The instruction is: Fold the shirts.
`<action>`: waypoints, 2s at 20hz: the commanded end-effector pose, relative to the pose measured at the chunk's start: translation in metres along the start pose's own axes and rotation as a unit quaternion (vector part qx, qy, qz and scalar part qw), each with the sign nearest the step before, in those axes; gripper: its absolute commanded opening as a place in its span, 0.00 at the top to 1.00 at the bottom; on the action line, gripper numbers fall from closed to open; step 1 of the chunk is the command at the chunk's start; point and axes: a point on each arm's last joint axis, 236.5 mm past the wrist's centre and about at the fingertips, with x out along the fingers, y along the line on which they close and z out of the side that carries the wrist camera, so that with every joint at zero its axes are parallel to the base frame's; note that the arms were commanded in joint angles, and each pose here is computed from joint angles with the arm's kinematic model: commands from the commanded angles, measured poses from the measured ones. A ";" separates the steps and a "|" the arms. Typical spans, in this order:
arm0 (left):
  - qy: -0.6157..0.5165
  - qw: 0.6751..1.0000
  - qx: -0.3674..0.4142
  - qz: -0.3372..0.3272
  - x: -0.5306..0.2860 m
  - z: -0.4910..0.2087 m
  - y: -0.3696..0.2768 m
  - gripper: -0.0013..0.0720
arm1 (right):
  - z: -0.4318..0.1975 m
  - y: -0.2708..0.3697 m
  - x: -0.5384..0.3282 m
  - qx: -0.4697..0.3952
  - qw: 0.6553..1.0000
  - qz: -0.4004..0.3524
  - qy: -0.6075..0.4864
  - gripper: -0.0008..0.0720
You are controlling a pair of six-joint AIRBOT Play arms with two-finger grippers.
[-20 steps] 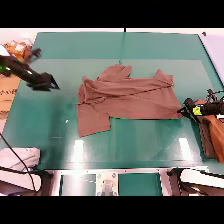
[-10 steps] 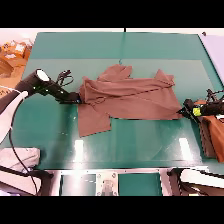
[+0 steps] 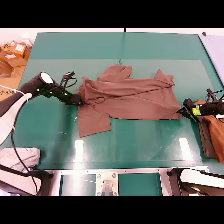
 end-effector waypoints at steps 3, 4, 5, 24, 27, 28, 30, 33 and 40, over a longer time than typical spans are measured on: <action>0.005 1.000 0.021 -0.002 0.001 -0.003 -0.001 0.95 | 0.000 0.000 0.000 0.000 1.000 0.000 -0.001 0.97; 0.000 1.000 0.021 0.002 0.001 0.000 0.001 0.95 | 0.000 0.000 0.000 0.000 1.000 0.000 -0.001 0.97; -0.005 1.000 0.021 0.004 0.001 0.002 0.002 0.95 | 0.000 0.000 0.000 0.000 1.000 0.000 0.000 0.97; -0.682 0.655 0.297 0.133 -0.618 -0.024 -0.322 0.95 | -0.080 0.291 -0.445 -0.338 0.812 0.209 -0.428 0.97; -0.744 0.576 0.309 0.142 -0.669 -0.098 -0.356 0.95 | -0.118 0.312 -0.527 -0.332 0.736 0.234 -0.541 0.97; -0.754 0.565 0.304 0.141 -0.676 -0.113 -0.360 0.95 | -0.126 0.312 -0.546 -0.326 0.717 0.236 -0.569 0.97; -0.762 0.560 0.288 0.151 -0.683 -0.126 -0.356 0.95 | -0.129 0.307 -0.555 -0.310 0.713 0.229 -0.586 0.97; -0.747 0.595 0.241 0.174 -0.673 -0.103 -0.323 0.95 | -0.104 0.295 -0.516 -0.295 0.769 0.208 -0.527 0.97; -0.542 0.814 0.146 0.151 -0.479 0.078 -0.190 0.95 | 0.010 0.258 -0.343 -0.230 0.893 0.207 -0.327 0.97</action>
